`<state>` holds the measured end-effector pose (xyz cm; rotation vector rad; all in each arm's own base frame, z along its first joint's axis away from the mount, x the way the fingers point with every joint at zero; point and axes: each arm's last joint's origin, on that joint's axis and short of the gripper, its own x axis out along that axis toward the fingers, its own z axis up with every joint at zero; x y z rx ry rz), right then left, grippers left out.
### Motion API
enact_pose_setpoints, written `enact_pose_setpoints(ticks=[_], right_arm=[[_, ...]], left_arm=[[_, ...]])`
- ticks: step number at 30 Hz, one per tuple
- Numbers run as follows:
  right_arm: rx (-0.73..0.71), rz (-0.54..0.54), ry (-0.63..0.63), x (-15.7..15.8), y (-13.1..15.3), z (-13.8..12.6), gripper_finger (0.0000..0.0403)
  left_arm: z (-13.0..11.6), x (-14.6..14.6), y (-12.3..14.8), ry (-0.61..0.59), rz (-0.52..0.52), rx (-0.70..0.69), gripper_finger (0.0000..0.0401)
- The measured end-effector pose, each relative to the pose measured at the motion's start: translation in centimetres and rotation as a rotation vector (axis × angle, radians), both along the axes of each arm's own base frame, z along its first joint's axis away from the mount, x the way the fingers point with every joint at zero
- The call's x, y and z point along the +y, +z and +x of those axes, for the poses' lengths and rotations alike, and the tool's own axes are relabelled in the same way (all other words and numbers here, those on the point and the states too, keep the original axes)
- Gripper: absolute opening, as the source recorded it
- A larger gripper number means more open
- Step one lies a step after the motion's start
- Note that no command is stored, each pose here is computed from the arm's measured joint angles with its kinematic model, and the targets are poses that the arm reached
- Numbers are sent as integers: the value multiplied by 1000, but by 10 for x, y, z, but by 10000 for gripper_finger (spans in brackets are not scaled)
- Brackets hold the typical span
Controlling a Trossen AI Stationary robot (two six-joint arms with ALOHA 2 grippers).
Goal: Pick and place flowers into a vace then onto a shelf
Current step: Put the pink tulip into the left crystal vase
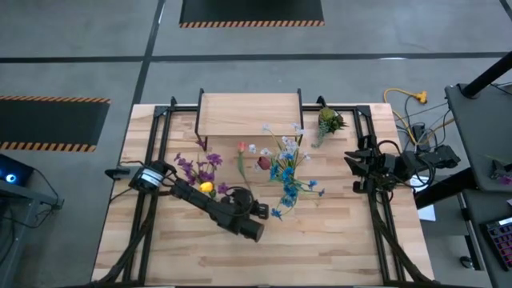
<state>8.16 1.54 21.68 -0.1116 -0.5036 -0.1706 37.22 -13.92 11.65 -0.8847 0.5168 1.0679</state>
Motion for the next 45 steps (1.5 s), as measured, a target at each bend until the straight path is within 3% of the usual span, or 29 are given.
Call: enact_pose_setpoints(ticks=[20, 38, 45], right_arm=[[-1, 0, 0, 0, 0, 0, 63], [0, 0, 0, 0, 0, 0, 63], [0, 0, 0, 0, 0, 0, 63]], left_arm=[[6, 6, 2, 56, -19, -45, 108], [4, 9, 1, 45, -37, 0, 9], [2, 5, 4, 5, -79, 32, 1]])
